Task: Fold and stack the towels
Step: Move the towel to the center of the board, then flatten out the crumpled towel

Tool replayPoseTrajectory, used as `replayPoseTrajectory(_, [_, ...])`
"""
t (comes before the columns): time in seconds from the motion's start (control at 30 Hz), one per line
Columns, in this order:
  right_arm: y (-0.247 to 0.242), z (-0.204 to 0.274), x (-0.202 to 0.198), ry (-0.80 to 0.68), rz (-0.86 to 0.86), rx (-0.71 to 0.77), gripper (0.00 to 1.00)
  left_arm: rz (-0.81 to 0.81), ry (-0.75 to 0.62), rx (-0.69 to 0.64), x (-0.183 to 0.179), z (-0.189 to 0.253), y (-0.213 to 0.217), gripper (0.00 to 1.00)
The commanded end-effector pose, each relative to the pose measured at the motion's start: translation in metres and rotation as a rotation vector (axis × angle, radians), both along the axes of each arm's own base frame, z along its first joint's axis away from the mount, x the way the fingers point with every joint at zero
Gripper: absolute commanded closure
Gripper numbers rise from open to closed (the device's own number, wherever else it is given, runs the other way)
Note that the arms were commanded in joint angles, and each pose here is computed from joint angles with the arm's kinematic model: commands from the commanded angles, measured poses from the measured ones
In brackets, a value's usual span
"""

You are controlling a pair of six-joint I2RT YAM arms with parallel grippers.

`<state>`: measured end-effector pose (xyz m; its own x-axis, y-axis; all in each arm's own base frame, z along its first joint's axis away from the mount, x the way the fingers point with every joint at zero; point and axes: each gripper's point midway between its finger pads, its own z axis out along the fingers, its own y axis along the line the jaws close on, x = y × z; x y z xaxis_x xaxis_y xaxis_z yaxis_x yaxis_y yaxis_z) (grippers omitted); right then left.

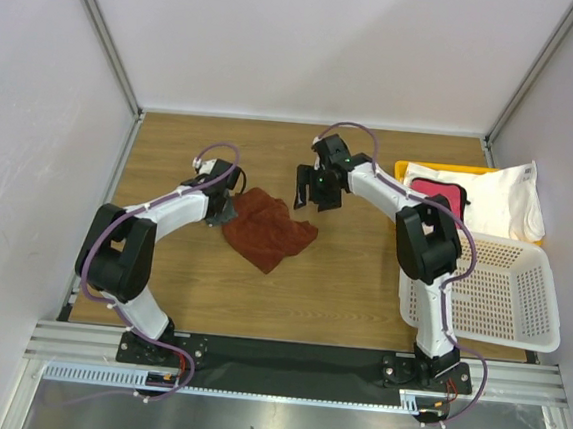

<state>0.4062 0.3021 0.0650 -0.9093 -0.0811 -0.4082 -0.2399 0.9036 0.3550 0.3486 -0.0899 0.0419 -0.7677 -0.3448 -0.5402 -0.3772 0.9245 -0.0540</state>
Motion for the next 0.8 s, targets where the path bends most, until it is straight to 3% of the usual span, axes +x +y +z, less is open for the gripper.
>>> replayPoseTrajectory(0.0, [0.015, 0.000, 0.000, 0.012, 0.026, 0.036, 0.25, 0.004, -0.011, -0.038, -0.002, 0.003, -0.006, 1.00])
replayPoseTrajectory(0.37, [0.015, -0.016, -0.025, 0.022, 0.098, -0.025, 0.32, 0.007, 0.013, -0.046, -0.006, -0.004, -0.003, 1.00])
replayPoseTrajectory(0.6, [0.002, -0.024, -0.040, 0.039, 0.151, -0.087, 0.43, 0.033, 0.002, -0.042, -0.006, -0.002, 0.002, 1.00])
replayPoseTrajectory(0.7, [-0.001, -0.028, -0.045, 0.043, 0.172, -0.096, 0.57, 0.049, -0.004, -0.044, -0.005, -0.001, 0.002, 1.00])
replayPoseTrajectory(0.73, [-0.005, -0.029, -0.046, 0.039, 0.169, -0.112, 0.74, 0.054, -0.008, -0.041, -0.005, 0.000, 0.004, 1.00])
replayPoseTrajectory(0.77, [-0.007, -0.028, -0.046, 0.033, 0.167, -0.121, 0.83, 0.056, -0.009, -0.039, -0.005, 0.000, 0.004, 1.00])
